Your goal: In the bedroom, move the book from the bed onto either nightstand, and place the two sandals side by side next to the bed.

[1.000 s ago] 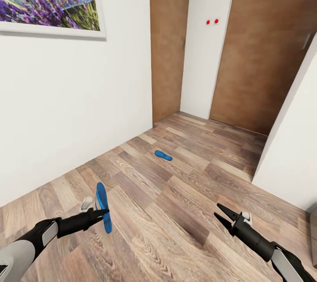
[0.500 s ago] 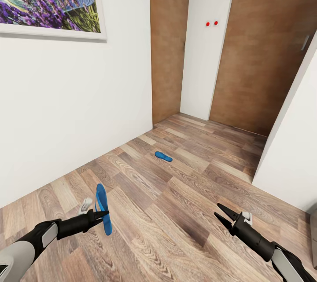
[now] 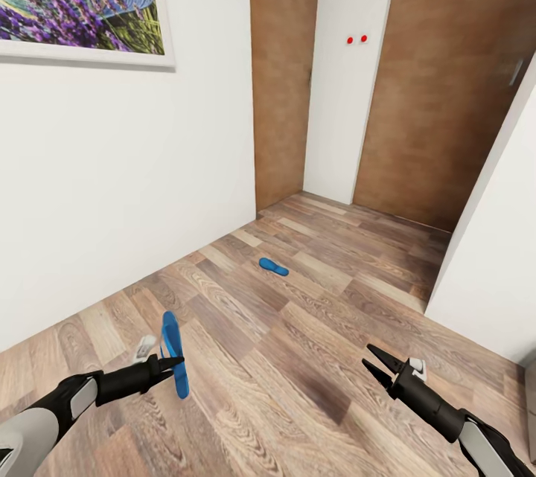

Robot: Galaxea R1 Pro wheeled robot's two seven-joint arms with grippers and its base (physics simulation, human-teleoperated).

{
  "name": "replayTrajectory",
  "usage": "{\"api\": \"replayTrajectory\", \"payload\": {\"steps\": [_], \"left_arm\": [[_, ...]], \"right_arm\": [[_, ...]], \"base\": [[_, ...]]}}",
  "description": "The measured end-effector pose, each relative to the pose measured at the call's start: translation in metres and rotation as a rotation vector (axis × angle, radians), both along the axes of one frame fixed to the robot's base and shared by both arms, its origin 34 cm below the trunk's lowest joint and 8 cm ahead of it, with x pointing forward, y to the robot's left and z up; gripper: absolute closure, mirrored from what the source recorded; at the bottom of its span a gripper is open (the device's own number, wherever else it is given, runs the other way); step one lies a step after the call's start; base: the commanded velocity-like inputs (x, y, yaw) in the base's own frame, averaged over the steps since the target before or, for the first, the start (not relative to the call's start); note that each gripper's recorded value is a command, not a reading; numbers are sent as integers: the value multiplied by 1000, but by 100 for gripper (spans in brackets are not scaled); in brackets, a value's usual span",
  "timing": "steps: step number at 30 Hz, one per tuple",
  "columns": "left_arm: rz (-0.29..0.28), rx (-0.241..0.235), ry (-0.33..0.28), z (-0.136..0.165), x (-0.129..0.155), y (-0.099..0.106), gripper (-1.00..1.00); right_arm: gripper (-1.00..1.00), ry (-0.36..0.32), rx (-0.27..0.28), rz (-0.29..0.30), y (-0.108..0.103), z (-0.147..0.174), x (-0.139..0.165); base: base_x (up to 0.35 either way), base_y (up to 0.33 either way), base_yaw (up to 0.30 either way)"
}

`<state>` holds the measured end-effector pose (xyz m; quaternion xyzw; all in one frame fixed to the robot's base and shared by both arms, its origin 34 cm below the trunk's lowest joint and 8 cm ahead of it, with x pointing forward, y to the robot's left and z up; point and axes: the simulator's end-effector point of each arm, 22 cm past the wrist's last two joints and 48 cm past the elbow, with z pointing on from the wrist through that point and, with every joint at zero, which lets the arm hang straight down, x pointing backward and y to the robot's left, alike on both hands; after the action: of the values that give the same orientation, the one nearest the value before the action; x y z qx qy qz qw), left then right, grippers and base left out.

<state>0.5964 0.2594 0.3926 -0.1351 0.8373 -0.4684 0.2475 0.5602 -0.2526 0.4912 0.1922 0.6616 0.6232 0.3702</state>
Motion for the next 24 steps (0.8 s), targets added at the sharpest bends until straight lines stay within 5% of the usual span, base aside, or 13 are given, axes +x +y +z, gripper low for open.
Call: {"api": "replayTrajectory", "payload": {"steps": [24], "left_arm": [[6, 10, 1, 0, 0, 7, 100]], "right_arm": [[-100, 46, -23, -1, 1, -16, -3]], "base": [[123, -63, 0]]}}
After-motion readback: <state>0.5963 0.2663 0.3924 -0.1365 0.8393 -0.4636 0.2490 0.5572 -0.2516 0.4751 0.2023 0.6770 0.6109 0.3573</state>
